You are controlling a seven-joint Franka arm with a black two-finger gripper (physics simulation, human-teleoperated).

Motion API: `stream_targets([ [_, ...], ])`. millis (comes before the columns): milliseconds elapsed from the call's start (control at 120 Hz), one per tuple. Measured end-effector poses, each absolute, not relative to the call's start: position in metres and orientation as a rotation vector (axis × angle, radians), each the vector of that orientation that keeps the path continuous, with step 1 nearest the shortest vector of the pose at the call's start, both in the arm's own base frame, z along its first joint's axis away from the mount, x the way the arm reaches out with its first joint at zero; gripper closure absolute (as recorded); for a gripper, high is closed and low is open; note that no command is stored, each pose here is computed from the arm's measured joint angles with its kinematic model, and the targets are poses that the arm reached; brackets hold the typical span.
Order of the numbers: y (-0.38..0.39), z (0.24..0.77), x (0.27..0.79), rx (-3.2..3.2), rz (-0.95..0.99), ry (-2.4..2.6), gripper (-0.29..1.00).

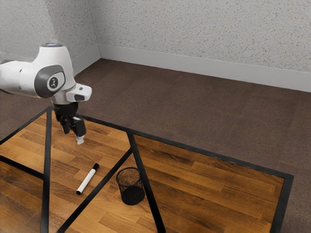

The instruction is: Put the marker into the pen holder.

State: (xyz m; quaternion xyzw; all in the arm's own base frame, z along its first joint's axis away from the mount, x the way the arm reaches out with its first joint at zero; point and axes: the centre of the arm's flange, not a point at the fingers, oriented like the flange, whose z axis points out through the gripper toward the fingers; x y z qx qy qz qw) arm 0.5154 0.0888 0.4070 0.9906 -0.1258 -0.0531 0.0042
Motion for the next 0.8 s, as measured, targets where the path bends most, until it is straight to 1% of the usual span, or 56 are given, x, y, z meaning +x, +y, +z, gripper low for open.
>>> stream_targets([
  [100,0.101,0.378,0.507,3.133,-0.124,-0.21,0.03],
  [192,0.108,0.358,0.508,3.151,-0.082,-0.038,0.19],
  [258,0.11,0.346,0.513,3.156,-0.057,0.062,0.27],
  [308,0.096,0.337,0.521,3.159,-0.046,0.084,0.31],
  [375,0.051,0.326,0.534,3.163,-0.037,0.029,0.35],
  [458,0.022,0.318,0.541,3.165,-0.021,0.031,0.38],
  [667,0.034,0.301,0.556,3.16,-0.009,0.233,0.42],
  [800,0.045,0.278,0.559,3.155,-0.052,0.323,0.43],
])
